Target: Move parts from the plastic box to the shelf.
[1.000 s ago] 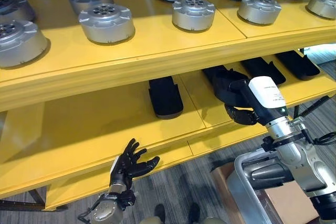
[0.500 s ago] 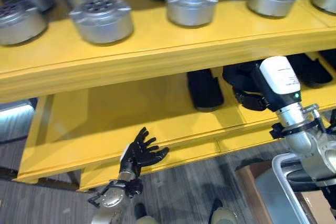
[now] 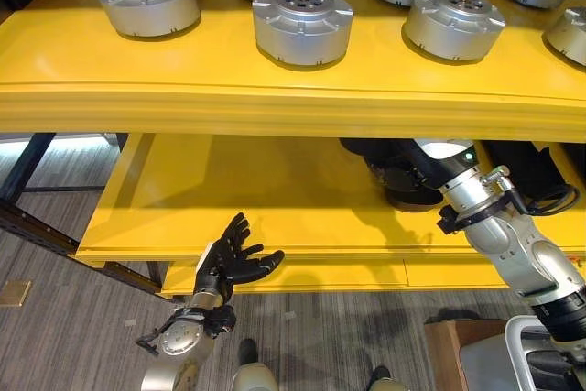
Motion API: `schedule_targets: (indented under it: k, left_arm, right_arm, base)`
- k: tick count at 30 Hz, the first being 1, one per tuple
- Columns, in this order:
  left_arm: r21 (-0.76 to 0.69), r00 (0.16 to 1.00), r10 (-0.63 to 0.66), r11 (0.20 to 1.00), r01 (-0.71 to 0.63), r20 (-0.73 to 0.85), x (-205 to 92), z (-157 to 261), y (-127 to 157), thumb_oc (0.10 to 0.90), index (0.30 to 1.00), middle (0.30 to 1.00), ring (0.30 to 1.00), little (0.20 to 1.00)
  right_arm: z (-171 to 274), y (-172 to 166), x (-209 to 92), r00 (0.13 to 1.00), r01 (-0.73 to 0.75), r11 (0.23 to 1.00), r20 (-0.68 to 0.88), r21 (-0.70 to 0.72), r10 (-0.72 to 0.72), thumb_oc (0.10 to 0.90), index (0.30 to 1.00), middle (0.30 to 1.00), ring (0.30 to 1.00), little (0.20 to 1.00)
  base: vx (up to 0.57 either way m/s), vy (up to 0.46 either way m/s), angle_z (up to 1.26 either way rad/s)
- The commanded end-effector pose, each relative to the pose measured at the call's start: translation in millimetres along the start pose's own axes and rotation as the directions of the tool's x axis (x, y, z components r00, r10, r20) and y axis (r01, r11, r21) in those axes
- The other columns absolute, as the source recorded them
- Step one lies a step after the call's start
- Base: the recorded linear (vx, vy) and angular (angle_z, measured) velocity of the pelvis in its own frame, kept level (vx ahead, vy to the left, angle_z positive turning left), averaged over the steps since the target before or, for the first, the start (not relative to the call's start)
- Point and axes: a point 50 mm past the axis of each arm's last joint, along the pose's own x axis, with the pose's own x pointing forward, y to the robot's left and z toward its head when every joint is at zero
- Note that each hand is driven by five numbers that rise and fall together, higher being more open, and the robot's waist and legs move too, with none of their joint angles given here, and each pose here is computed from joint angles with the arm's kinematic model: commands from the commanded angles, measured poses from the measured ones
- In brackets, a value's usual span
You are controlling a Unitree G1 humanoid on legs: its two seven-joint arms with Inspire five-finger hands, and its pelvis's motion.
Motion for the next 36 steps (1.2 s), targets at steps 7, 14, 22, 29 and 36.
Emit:
schedule_targets:
  k: [7,14,22,29,36]
  left_arm:
    - [0.012,0.979,-0.094,0.996,0.093,0.183,0.8,36.1,-11.1,0.9,1.0,1.0,1.0,1.0]
    - [0.01,0.979,-0.081,0.997,0.081,0.189,0.7,38.1,-7.8,0.9,1.0,1.0,1.0,1.0]
    - [0.0,0.982,-0.032,0.999,0.033,0.184,-1.3,36.1,1.6,0.9,1.0,1.0,1.0,1.0]
    - [0.004,0.985,-0.023,1.0,0.023,0.173,-2.6,34.3,5.6,0.9,1.0,1.0,1.0,1.0]
    - [0.014,0.977,-0.034,0.999,0.032,0.21,1.5,44.7,4.3,0.9,1.0,1.0,1.0,1.0]
  right_arm:
    - [18.5,-59.6,55.0,0.969,0.178,0.967,0.203,-0.179,-0.141,0.4,0.3,0.3,0.3,0.3]
    - [25.8,-56.4,78.0,0.968,0.153,0.971,0.226,-0.182,-0.11,0.4,0.3,0.3,0.3,0.3]
    - [20.4,-39.5,94.0,0.981,0.146,0.984,0.145,-0.101,-0.131,0.4,0.3,0.3,0.3,0.3]
    - [5.0,-30.2,100.7,0.987,0.159,0.986,0.033,-0.049,-0.157,0.4,0.3,0.3,0.3,0.3]
    - [-10.6,-35.8,108.2,0.977,0.2,0.978,-0.059,-0.053,-0.203,0.4,0.3,0.3,0.3,0.3]
  base:
    - [0.01,-0.009,-0.03]
    - [0.0,-0.005,0.04]
    - [0.0,0.009,0.06]
    - [-0.01,0.015,0.07]
    - [-0.1,0.016,0.07]
